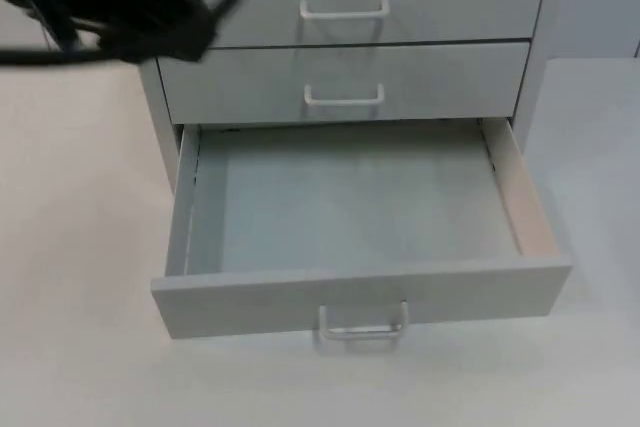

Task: Open the drawer with the left hand, place the block into the drawer with the right hand, then close the drawer with the left hand.

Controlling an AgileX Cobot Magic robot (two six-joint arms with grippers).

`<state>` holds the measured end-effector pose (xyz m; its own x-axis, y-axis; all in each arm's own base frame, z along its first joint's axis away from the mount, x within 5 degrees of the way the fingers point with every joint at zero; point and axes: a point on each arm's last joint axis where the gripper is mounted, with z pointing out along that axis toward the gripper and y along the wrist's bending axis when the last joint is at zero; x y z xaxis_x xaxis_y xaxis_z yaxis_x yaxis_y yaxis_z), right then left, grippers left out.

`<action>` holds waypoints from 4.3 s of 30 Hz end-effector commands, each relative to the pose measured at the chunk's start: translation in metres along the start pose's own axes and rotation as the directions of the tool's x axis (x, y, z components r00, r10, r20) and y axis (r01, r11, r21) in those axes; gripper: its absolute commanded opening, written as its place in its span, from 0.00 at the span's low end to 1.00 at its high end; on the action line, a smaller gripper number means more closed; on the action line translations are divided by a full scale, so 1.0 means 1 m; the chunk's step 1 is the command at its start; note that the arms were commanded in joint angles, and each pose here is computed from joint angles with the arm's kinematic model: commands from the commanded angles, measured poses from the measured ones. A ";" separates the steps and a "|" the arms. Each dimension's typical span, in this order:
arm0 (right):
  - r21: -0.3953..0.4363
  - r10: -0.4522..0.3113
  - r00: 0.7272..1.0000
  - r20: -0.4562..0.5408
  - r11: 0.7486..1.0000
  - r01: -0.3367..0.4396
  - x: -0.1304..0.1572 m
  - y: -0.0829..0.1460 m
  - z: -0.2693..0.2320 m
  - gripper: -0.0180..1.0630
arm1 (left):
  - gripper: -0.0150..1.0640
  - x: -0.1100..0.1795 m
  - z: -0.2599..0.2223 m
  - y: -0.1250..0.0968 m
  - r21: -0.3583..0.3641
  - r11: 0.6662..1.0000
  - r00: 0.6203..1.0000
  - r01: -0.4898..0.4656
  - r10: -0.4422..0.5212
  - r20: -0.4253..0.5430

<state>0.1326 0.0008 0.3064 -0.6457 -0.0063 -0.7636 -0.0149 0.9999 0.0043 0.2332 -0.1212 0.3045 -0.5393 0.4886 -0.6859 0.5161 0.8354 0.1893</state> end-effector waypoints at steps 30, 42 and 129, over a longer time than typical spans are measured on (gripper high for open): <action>0.003 0.001 1.000 0.013 1.000 -0.001 -0.001 -0.001 -0.001 0.99 | 0.61 0.091 -0.062 0.085 -0.247 0.817 0.844 0.522 -0.536 0.009; 0.005 -0.002 1.000 0.006 1.000 0.002 0.000 -0.001 -0.001 0.99 | 0.71 0.100 -0.054 0.083 -0.253 0.790 0.821 0.558 -0.570 0.033; -0.075 -0.188 0.777 -0.601 0.981 0.179 -0.056 -0.134 0.357 0.82 | 0.99 0.099 -0.101 0.066 -0.274 0.828 0.872 0.489 -0.461 0.164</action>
<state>0.4421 -0.1252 0.1145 -0.9611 -0.1995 -0.1913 -0.1879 0.9792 -0.0769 0.1476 0.0073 0.3194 -0.6067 -0.0061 -0.7949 -0.0161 0.9999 0.0047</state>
